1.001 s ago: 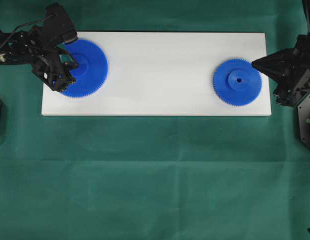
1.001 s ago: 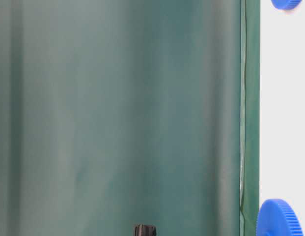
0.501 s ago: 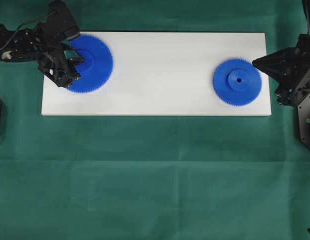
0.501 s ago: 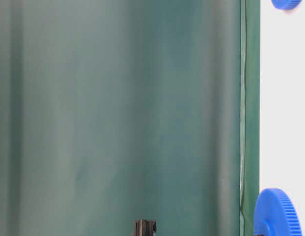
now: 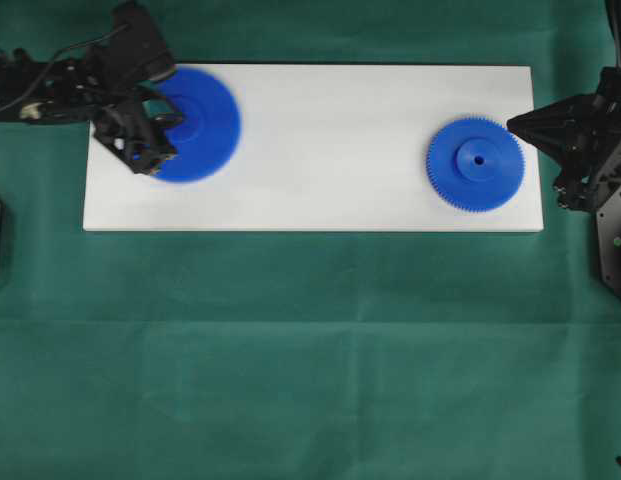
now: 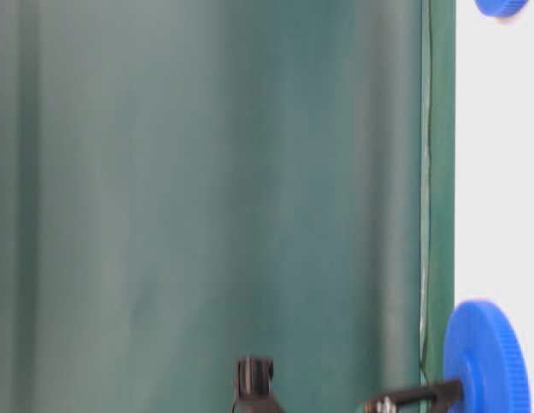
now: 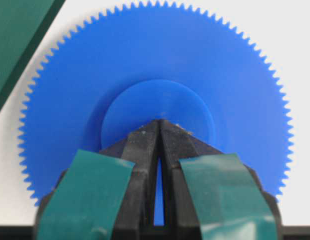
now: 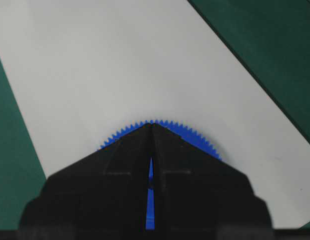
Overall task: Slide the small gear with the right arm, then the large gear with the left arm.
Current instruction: 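Slide the large blue gear right with the left gripper toward the small gear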
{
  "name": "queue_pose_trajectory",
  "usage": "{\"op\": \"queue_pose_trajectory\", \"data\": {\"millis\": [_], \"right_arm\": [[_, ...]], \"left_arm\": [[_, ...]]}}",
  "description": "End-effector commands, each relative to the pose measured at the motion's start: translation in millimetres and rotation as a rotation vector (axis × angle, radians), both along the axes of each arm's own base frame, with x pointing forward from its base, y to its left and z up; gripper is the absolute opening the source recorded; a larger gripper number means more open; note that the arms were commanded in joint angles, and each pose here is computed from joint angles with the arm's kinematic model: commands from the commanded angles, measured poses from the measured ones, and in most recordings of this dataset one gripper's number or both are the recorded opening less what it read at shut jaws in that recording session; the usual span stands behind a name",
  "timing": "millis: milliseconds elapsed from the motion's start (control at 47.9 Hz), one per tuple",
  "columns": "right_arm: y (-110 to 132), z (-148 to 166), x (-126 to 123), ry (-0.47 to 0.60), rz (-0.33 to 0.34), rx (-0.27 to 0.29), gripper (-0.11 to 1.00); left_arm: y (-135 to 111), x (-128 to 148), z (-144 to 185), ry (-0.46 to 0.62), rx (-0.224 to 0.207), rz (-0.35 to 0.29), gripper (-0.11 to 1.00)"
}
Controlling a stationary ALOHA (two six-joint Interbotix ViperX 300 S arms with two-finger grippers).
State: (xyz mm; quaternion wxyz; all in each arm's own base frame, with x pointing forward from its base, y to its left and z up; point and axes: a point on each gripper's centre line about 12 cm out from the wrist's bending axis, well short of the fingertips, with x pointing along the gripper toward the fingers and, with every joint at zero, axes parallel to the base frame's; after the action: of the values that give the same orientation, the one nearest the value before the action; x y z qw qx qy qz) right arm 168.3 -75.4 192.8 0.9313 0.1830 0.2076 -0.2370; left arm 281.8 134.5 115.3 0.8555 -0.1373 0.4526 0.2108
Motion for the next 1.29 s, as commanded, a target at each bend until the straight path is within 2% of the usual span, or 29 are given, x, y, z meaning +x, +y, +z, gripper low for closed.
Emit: {"op": "queue_pose_trajectory", "data": {"millis": [0,250,668,1043,1273], "right_arm": [[0,3,2,-0.008,0.005,-0.008,0.51],[0,4,2,-0.01,0.007,-0.009,0.51],[1,5,0,-0.019,0.008,-0.014,0.51],[3,6,-4,-0.042,0.009,-0.026,0.51],[4,7,-7,-0.055,0.007,-0.031,0.51]], "left_arm": [[-3,13,-14,0.038,-0.016,-0.029,0.0],[0,73,-21,0.017,-0.004,-0.087,0.0],[-8,169,-5,-0.039,0.018,-0.179,0.0],[-18,229,3,-0.057,0.025,-0.232,0.0],[-21,243,6,-0.046,0.023,-0.245,0.0]]}}
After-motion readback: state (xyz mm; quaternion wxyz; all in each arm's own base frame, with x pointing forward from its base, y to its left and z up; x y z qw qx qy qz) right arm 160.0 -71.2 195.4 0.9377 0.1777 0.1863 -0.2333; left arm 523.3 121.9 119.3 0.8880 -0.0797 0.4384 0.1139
